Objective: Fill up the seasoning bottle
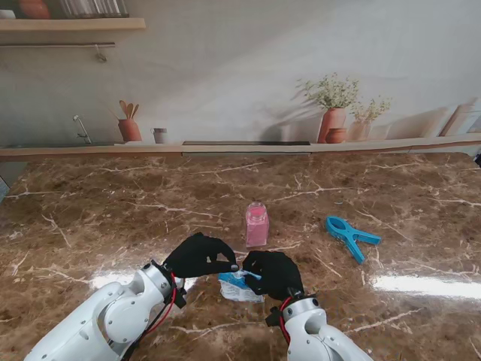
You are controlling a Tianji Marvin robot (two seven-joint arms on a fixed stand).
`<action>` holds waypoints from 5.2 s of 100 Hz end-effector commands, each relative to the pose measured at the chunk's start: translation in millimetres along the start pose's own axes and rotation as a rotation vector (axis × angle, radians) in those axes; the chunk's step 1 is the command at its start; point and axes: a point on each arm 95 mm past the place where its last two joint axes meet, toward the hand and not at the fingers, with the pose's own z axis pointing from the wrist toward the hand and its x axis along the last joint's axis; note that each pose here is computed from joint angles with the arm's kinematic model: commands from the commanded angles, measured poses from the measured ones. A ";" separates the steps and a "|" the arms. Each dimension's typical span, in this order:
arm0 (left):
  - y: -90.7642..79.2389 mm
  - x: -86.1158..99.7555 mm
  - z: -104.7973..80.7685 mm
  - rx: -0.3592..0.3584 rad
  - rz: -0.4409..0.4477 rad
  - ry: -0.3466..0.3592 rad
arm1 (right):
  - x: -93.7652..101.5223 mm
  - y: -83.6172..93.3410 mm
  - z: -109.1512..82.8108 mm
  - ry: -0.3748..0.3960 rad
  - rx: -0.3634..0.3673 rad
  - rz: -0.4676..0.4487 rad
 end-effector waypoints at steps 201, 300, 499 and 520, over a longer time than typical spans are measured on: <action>18.1 -13.8 11.4 -0.132 0.083 -0.077 | -26.3 -34.7 14.9 -0.111 0.084 -0.143; 12.9 -14.7 14.6 -0.085 0.252 -0.055 | -32.7 32.2 -9.6 -0.151 0.013 -0.256; 6.0 -17.6 -4.4 -0.086 0.259 -0.080 | -165.9 88.3 15.0 -0.596 -0.141 -0.697; -2.0 -13.2 -2.1 -0.036 0.227 -0.081 | -155.5 92.1 16.1 -0.556 -0.201 -0.676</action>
